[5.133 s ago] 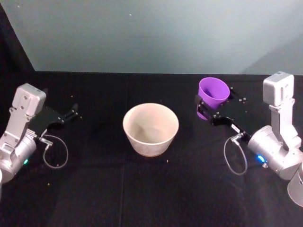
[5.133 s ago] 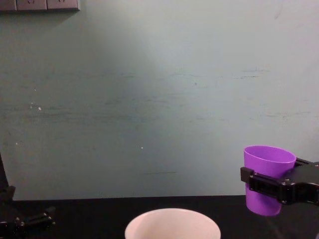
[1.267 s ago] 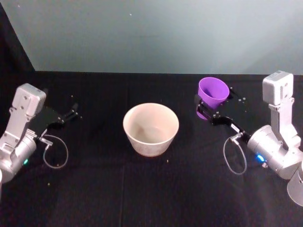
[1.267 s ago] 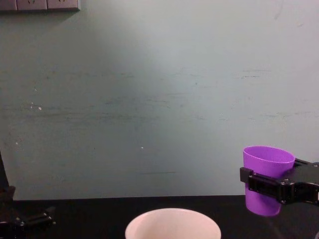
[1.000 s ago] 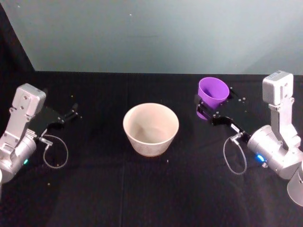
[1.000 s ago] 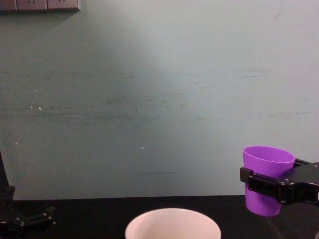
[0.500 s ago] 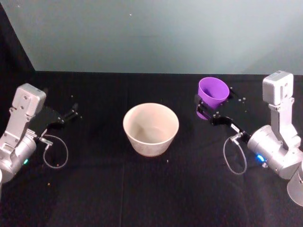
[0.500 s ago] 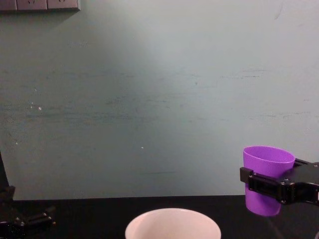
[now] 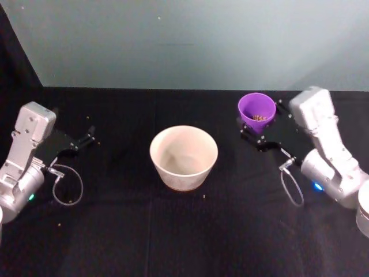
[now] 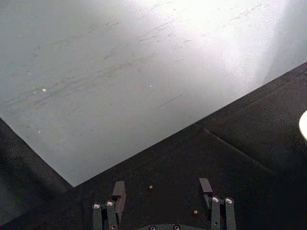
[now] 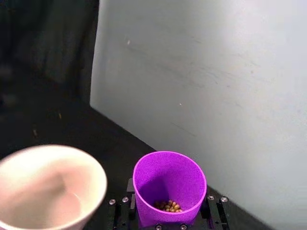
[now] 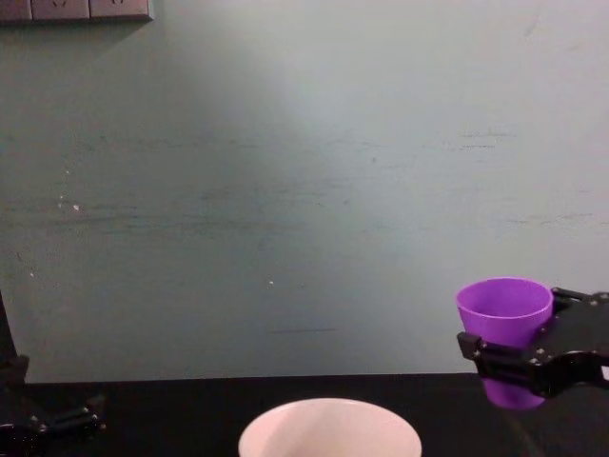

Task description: Pick up the cup and pour the mung beans from the cup into the bowl.

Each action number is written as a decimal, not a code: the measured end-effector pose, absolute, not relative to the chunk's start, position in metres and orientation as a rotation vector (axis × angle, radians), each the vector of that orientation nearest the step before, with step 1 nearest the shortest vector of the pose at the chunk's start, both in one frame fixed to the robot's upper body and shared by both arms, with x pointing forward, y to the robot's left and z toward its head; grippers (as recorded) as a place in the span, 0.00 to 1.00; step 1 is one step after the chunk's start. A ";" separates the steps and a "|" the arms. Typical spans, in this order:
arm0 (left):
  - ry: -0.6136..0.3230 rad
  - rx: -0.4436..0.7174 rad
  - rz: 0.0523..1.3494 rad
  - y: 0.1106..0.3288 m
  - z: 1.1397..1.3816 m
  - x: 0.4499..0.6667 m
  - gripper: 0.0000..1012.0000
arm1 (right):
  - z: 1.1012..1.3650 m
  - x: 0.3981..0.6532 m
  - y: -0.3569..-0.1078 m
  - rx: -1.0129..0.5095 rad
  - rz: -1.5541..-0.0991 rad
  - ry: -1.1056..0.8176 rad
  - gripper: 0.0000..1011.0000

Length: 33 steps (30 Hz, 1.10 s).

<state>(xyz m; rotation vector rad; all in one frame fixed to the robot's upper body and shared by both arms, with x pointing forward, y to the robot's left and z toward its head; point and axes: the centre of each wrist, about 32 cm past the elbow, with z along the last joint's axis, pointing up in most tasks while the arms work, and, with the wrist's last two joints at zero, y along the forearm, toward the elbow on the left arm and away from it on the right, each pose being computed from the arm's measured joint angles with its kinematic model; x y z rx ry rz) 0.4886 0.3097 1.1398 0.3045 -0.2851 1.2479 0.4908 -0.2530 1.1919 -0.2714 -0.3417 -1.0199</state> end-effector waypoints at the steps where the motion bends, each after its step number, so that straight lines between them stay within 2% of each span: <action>1: -0.285 0.304 1.248 0.310 1.140 0.489 0.99 | 1.194 0.492 -0.252 -0.291 -1.018 -0.361 0.73; 11: -0.285 0.304 1.248 0.310 1.140 0.489 0.99 | 1.224 0.517 -0.239 -0.507 -0.937 -0.606 0.73; 33: -0.285 0.304 1.248 0.310 1.140 0.489 0.99 | 1.231 0.534 -0.196 -0.697 -0.766 -0.832 0.73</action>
